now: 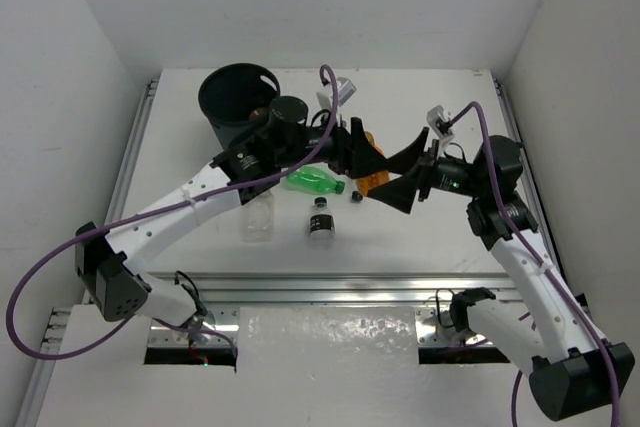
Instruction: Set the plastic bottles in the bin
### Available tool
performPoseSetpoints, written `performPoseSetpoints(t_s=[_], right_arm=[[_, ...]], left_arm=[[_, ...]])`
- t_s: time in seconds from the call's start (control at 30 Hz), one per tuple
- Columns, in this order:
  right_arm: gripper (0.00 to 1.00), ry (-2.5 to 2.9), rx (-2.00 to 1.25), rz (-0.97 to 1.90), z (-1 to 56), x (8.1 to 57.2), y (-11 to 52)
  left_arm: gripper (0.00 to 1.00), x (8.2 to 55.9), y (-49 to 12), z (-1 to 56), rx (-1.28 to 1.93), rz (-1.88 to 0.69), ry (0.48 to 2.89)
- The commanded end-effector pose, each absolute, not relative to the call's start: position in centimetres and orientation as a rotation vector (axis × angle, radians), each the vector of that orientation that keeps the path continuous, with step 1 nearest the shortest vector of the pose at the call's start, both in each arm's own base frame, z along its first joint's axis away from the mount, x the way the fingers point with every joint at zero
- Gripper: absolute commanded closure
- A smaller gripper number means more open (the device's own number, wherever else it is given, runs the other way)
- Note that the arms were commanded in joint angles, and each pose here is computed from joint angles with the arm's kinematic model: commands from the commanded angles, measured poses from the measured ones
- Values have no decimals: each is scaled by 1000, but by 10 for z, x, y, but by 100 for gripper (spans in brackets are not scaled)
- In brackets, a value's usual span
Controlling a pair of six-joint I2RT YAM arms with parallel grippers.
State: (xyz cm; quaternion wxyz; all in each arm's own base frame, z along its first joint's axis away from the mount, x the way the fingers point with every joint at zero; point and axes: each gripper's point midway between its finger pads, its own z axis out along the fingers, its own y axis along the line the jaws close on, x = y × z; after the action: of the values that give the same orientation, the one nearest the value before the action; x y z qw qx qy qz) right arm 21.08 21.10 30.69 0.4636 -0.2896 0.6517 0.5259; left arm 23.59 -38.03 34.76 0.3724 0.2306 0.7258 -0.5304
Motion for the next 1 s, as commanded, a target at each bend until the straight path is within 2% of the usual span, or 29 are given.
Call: performPoseSetpoints(t_s=[0.0,0.07,0.1,0.13,0.23,0.37,0.43,0.47,0.53,0.57,0.67,0.8,0.83,0.87,0.9,0.97], right_arm=[[1,1540,-687,1213,324,214,209],[1,1644,-546,1084,312,234,195],[1,1743,-470,1039,296,239,187],[1,1783,-353,907,292,258,171],[1,1886,-227,766,271,271,151],[1,1945,-215,781,249,276,153],[1,1935,-246,831,243,275,161],[1,1907,-253,854,245,278,165],[1,1934,-231,889,229,281,169],[1,1936,-225,895,229,285,170],[1,2062,-98,795,207,314,161],[1,2244,33,660,157,352,158],[1,2284,33,628,148,354,163],[1,2278,34,585,153,366,165],[1,2332,48,505,129,375,162],[1,2343,42,467,125,390,170]], left_arm=[[100,269,-363,370,420,-1169,1838],[100,306,-326,380,220,-964,1854],[100,327,-291,369,99,-835,1923],[100,342,-266,379,9,-761,1910],[100,386,-167,389,-283,-471,1878],[100,426,-67,389,-538,-263,1830],[100,440,-48,397,-581,-243,1804],[98,456,-34,380,-616,-205,1840],[86,469,-30,385,-622,-206,1839],[67,484,-29,368,-621,-188,1884],[36,496,-35,366,-604,-206,1905],[21,496,-41,364,-589,-243,1908],[10,494,-42,366,-585,-250,1903],[3,494,-42,364,-585,-249,1910],[0,492,-42,364,-586,-248,1913],[0,486,-43,367,-577,-258,1914]])
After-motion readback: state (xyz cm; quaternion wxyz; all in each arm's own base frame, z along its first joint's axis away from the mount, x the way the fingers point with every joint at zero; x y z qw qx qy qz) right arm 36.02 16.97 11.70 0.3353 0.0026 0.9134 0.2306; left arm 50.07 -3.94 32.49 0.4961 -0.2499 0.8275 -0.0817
